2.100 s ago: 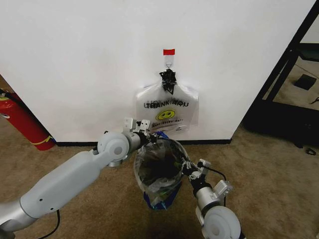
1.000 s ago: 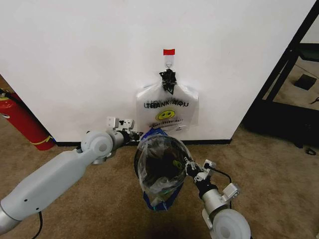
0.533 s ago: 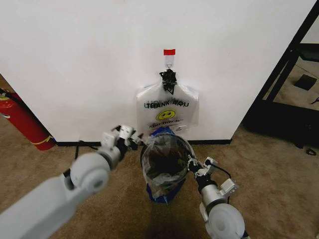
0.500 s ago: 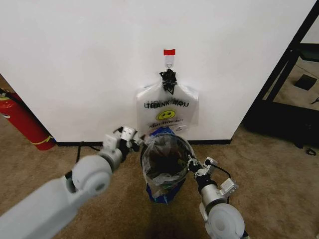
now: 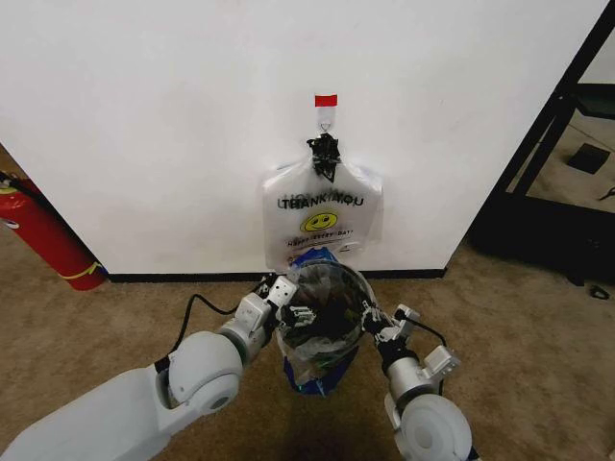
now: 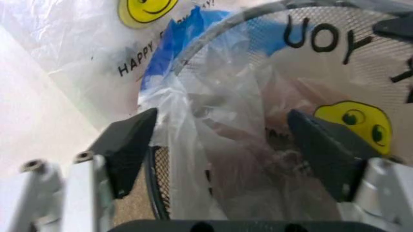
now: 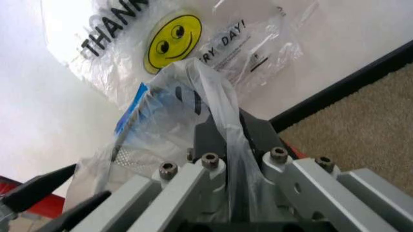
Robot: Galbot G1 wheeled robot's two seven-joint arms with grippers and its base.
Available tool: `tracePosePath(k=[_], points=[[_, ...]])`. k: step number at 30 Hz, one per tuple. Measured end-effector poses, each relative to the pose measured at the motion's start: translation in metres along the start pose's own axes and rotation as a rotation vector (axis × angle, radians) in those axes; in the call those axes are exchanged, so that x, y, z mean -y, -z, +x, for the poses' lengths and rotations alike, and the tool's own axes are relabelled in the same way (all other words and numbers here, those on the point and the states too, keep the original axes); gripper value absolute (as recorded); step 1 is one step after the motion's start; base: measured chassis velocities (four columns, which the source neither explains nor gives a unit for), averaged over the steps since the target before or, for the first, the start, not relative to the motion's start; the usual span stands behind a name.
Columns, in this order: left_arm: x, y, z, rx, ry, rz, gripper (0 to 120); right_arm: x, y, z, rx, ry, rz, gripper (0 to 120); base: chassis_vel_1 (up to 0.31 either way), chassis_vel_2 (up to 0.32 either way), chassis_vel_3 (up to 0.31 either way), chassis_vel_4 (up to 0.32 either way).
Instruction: Pick up the garbage bag from the wall and place it over the trash bin.
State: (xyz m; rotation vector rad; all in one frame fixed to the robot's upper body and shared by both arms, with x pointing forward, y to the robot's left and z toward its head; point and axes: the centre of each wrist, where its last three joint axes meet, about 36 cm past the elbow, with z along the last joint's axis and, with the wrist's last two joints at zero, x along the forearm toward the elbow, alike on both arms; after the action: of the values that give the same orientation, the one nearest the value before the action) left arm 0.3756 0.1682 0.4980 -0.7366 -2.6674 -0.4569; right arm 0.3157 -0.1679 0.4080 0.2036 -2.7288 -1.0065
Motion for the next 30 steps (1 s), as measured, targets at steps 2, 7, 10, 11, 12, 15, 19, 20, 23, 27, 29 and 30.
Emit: tracePosePath(k=[2, 7, 10, 11, 12, 15, 19, 20, 23, 27, 29, 30], points=[[-0.002, 0.0, 0.0, 0.003, 0.004, 0.004, 68, 0.0, 0.0, 0.0, 0.0, 0.001, 0.001, 1, 0.0, 0.0, 0.0, 0.0], [-0.005, 0.0, 0.0, 0.01, 0.014, 0.008, 52, 0.0, 0.0, -0.001, 0.0, 0.004, 0.001, 1, 0.0, 0.0, 0.0, 0.0], [-0.005, -0.001, 0.0, 0.008, 0.017, 0.009, 39, -0.001, 0.0, -0.001, -0.002, 0.007, -0.003, 1, 0.0, 0.0, 0.0, 0.0], [-0.005, -0.001, 0.0, 0.007, 0.018, 0.01, 35, -0.001, 0.0, -0.001, -0.002, 0.008, -0.004, 1, 0.0, 0.0, 0.0, 0.0], [-0.005, -0.001, 0.0, 0.007, 0.018, 0.01, 35, -0.001, 0.0, -0.001, -0.002, 0.008, -0.004, 1, 0.0, 0.0, 0.0, 0.0], [-0.005, -0.002, 0.0, 0.006, 0.021, 0.012, 22, -0.002, 0.0, 0.001, -0.003, 0.01, -0.004, 1, 0.0, 0.0, 0.0, 0.0], [-0.008, -0.001, -0.002, 0.009, 0.033, 0.017, 12, -0.002, 0.0, 0.002, -0.005, 0.01, -0.004, 1, 0.0, 0.0, 0.0, 0.0], [-0.009, 0.0, -0.002, 0.009, 0.037, 0.021, 5, -0.002, 0.0, 0.002, -0.005, 0.011, -0.005, 1, 0.0, 0.0, 0.0, 0.0], [-0.014, 0.001, -0.004, 0.008, 0.051, 0.036, 0, -0.002, 0.0, 0.003, -0.005, 0.012, -0.006, 1, 0.0, 0.0, 0.0, 0.0], [-0.017, 0.001, -0.004, 0.007, 0.06, 0.038, 0, -0.002, 0.0, 0.003, -0.005, 0.013, -0.007, 1, 0.0, 0.0, 0.0, 0.0], [-0.02, 0.001, -0.004, 0.009, 0.07, 0.043, 0, -0.002, 0.0, 0.003, -0.006, 0.013, -0.009, 1, 0.0, 0.0, 0.0, 0.0], [-0.021, 0.002, -0.004, 0.012, 0.076, 0.047, 0, -0.002, 0.0, 0.003, -0.006, 0.014, -0.011, 1, 0.0, 0.0, 0.0, 0.0]])
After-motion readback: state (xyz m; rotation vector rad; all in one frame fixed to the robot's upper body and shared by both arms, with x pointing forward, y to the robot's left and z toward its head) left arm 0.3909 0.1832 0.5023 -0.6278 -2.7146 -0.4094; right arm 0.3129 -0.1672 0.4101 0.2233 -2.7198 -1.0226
